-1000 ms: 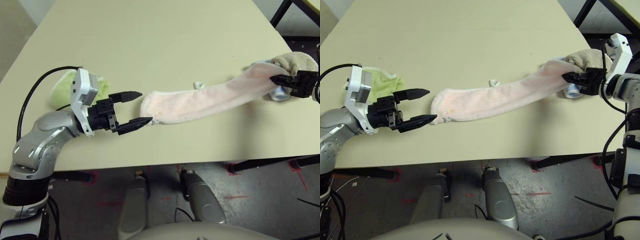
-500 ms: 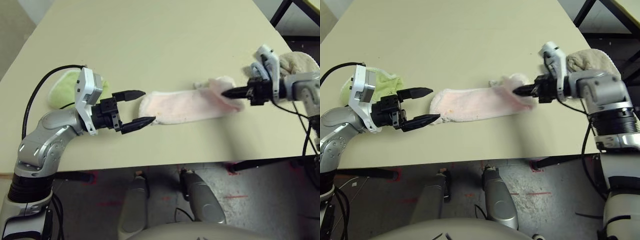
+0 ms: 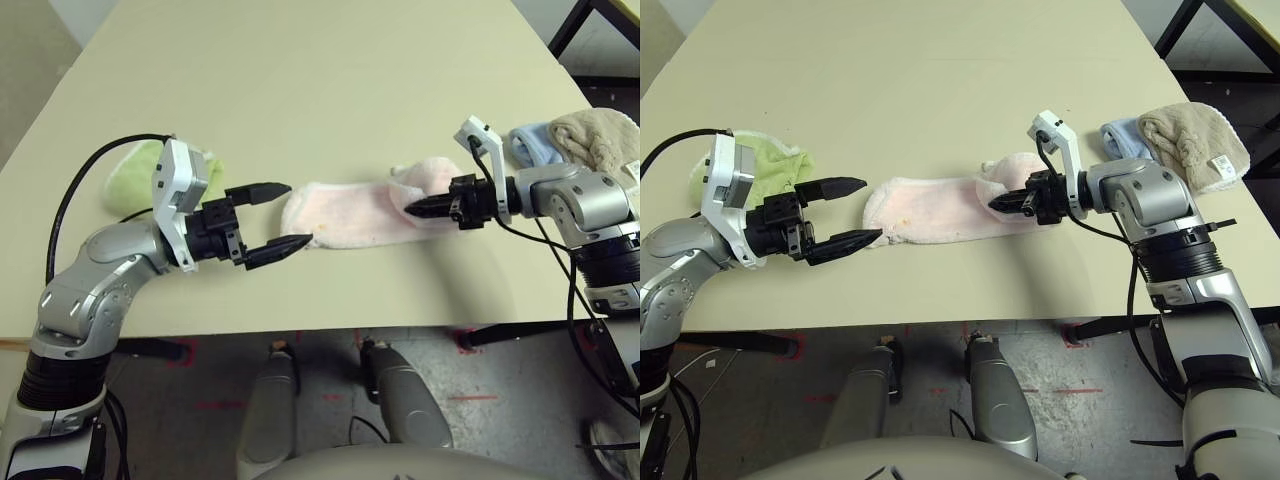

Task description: Fold the towel and set it aside.

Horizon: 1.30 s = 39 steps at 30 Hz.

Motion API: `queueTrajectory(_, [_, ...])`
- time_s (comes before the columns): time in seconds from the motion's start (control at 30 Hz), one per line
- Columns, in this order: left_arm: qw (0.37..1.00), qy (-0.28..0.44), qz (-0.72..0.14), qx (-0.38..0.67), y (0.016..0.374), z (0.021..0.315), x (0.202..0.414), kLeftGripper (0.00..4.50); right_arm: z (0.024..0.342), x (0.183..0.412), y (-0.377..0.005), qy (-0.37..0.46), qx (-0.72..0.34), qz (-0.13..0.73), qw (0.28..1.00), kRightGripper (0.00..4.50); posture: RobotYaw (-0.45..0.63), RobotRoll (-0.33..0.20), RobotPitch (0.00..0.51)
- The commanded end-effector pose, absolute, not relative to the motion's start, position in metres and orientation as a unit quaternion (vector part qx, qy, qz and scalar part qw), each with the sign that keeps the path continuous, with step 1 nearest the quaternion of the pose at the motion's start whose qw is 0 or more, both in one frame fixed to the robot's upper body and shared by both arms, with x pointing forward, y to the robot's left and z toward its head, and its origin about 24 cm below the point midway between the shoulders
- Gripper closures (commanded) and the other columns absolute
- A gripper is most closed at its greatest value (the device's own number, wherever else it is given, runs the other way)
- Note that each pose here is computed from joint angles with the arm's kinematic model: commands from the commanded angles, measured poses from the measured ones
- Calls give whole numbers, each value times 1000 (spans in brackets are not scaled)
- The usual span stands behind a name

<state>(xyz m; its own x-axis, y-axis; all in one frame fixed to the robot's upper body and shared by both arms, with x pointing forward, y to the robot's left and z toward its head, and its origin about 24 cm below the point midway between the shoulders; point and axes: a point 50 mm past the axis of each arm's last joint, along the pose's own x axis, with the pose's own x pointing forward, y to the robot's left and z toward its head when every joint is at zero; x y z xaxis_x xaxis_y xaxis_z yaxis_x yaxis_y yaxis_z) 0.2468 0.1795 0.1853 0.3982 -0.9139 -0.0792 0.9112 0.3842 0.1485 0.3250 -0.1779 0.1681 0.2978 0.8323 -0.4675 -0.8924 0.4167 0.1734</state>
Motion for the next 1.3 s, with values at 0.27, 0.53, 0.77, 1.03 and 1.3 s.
queueTrajectory(0.27, [822, -7, -561, 94, 172, 183, 247, 0, 164, 319, -182, 263, -72, 546, 792, 4466, 66, 0, 175])
queueTrajectory(0.53, [820, -5, -565, 91, 165, 180, 247, 0, 179, 320, -188, 241, -59, 543, 802, 2196, 68, 0, 174])
queueTrajectory(0.77, [819, -22, -569, 70, 150, 182, 247, 0, 227, 318, -223, 174, 0, 540, 824, 29, 64, 0, 171])
queueTrajectory(1.03, [842, -38, -536, 36, 105, 182, 271, 380, 218, 339, -244, 122, 58, 437, 889, 0, 53, 0, 164])
queueTrajectory(1.3, [867, -13, -498, 1, 62, 179, 306, 3329, 184, 347, -244, 130, 100, 398, 903, 600, 53, 0, 165])
